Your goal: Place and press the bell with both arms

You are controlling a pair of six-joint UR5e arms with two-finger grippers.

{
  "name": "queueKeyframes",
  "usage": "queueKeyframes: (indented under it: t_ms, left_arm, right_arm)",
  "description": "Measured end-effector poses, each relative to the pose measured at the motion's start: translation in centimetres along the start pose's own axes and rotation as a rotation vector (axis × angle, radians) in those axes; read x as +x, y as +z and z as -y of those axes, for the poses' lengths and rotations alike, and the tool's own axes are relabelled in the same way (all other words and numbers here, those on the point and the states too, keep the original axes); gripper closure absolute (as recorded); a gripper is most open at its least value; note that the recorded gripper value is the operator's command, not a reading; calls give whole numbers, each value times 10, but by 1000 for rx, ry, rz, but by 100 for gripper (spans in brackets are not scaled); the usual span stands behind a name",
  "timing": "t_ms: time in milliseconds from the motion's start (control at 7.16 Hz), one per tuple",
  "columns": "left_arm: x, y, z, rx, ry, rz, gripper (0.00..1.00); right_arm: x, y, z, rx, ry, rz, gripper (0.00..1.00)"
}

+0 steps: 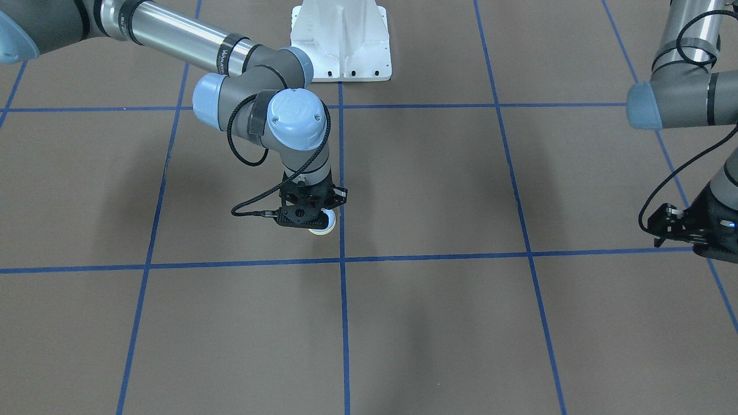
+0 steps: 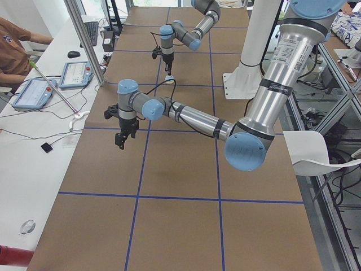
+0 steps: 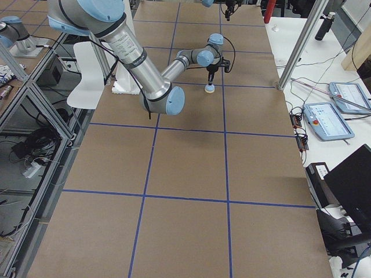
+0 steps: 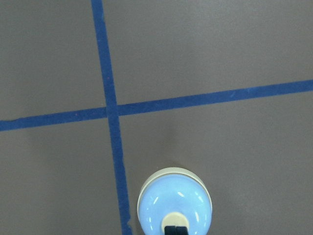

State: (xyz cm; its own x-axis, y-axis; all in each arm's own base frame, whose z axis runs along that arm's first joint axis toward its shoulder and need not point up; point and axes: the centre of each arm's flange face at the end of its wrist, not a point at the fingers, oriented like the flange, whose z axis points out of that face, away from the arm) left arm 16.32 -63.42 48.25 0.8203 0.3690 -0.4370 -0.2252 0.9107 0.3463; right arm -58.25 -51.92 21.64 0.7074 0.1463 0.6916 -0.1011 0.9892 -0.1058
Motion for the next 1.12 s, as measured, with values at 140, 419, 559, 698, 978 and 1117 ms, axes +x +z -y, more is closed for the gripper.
queueKeyframes:
  t_ms: [140,419,559,698,978,1117]
  left_arm:
    - [0,0,0,0,0,0,0]
    - [0,-1,0,1,1,0,0]
    - [1,-1,0,2,1,0,0]
    - [1,-2,0,2,1,0,0]
    - [1,-2,0,2,1,1,0]
    - [1,-2,0,1,1,1,0]
  right_arm:
    - [0,5,0,-4,1,-7,100]
    - [-2,6,0,-5,0,-10,100]
    - [-1,4,1,-6,0,-6,100]
    - [-3,-11,7,-4,3,16,100]
    - [1,-50,23,1,18,68,0]
    - [10,-65,28,10,29,78,0]
